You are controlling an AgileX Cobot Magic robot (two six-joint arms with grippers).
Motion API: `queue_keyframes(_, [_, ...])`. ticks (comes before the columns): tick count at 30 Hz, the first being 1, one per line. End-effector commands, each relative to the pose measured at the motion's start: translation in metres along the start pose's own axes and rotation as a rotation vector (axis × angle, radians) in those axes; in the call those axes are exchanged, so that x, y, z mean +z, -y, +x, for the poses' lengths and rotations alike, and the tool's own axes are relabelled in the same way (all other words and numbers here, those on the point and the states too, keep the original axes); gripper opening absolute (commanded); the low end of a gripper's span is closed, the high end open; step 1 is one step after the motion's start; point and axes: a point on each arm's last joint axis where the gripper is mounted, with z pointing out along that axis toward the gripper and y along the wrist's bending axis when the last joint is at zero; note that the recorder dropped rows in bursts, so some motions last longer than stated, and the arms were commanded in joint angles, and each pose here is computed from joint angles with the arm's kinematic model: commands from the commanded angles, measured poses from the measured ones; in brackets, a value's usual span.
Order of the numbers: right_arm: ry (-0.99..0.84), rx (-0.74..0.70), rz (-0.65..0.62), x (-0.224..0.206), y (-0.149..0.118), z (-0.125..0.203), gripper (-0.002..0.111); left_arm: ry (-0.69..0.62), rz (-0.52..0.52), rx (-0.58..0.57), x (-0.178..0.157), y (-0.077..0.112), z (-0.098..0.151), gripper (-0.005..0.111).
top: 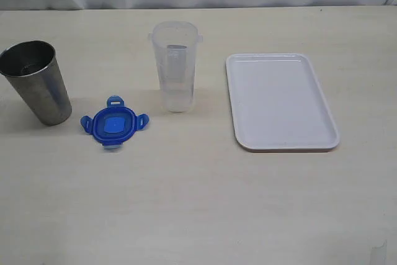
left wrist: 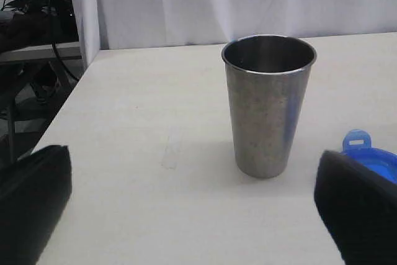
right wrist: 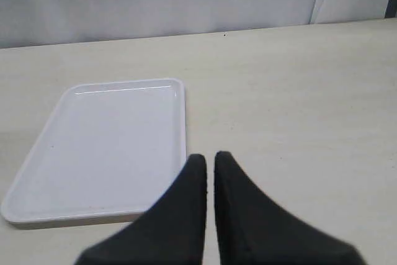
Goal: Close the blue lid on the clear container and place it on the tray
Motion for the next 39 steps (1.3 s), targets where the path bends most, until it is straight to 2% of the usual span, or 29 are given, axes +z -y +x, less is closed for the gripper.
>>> queue_keyframes(1, [0.007,-0.01,0.005,0.0,0.0,0.0,0.005,0.014,0.006,-0.003,0.0,0.0,-0.001,0.105])
queue_keyframes(14, [0.007,-0.01,0.005,0.0,0.0,0.0,0.005,0.037,0.008,-0.012,0.0,0.001,-0.003,0.105])
queue_keyframes(17, [0.007,-0.01,0.005,0.0,0.0,0.0,0.005,0.14,0.009,-0.036,-0.001,0.0,-0.012,0.105])
queue_keyframes(21, [0.007,-0.01,0.005,0.0,0.0,0.0,0.005,0.35,-0.003,-0.055,-0.005,-0.001,-0.031,0.105])
queue_keyframes(24, [0.007,-0.01,0.005,0.0,0.0,0.0,0.005,0.445,-0.011,-0.056,-0.009,-0.002,-0.039,0.105])
queue_keyframes(33, [0.007,-0.01,0.005,0.0,0.0,0.0,0.005,0.485,-0.014,-0.058,-0.01,-0.003,-0.042,0.105])
queue_keyframes(35, [0.007,-0.01,0.005,0.0,0.0,0.0,0.005,0.546,-0.019,-0.058,-0.013,-0.003,-0.047,0.105])
queue_keyframes(36, [0.007,-0.01,0.005,0.0,0.0,0.0,0.005,0.586,-0.019,-0.069,-0.015,-0.004,-0.05,0.105])
queue_keyframes(37, [0.007,-0.01,0.005,0.0,0.0,0.0,0.005,0.624,-0.003,-0.127,-0.017,-0.004,-0.052,0.105])
queue_keyframes(38, [0.007,-0.01,0.005,0.0,0.0,0.0,0.005,0.639,0.022,-0.204,-0.018,-0.004,-0.053,0.105])
queue_keyframes(39, [0.007,-0.01,0.005,0.0,0.0,0.0,0.005,0.635,0.071,-0.352,-0.018,-0.004,-0.053,0.105])
